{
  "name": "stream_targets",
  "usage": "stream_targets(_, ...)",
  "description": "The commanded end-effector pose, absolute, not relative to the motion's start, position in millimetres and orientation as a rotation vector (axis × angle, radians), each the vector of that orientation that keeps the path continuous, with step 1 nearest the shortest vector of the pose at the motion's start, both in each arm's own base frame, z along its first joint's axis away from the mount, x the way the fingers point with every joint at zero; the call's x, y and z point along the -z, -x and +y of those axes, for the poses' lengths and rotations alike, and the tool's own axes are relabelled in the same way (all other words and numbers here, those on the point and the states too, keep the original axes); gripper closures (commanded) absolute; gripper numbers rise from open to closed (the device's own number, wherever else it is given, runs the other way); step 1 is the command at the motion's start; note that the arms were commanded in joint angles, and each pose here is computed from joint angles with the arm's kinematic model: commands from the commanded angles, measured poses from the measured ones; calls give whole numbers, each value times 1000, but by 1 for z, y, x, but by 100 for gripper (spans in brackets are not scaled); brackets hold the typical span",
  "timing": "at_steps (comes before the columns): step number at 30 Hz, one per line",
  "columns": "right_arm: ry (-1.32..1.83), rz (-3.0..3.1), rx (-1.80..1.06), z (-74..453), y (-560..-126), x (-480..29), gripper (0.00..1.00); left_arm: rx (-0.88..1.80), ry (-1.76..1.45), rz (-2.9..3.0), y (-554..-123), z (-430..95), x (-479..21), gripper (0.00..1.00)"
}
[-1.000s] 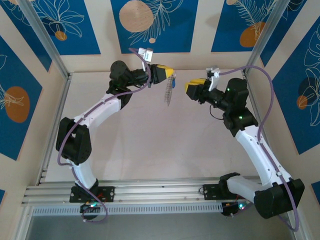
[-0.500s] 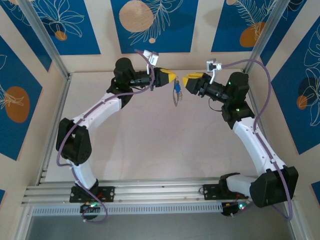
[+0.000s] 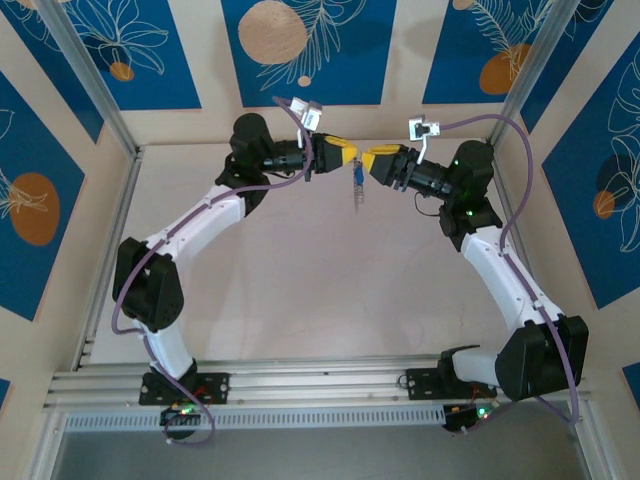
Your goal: Put the keys on the keyring
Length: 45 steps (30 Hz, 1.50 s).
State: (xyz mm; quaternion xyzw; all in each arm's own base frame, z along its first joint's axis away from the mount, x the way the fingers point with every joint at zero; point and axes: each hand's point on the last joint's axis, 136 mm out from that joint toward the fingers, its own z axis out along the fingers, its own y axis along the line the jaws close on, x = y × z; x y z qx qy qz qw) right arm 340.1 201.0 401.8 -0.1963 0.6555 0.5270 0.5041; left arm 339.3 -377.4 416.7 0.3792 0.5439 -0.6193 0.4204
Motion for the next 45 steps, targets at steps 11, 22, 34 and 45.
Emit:
stream_targets(11, 516, 1558, -1313, 211, -341, -407, 68, 1524, -999, 1247, -320, -377, -454, 100)
stream_targets(22, 533, 1555, -1310, 212, -341, -412, 100, 1532, -1006, 1246, -317, -378, -454, 100)
stream_targets(34, 671, 1736, -1154, 197, -337, -411, 100, 1426, -959, 1298, -330, -341, -456, 57)
stream_targets(45, 883, 1883, -1134, 218, -325, -396, 100, 1374, -1054, 1411, -329, -326, -437, 41)
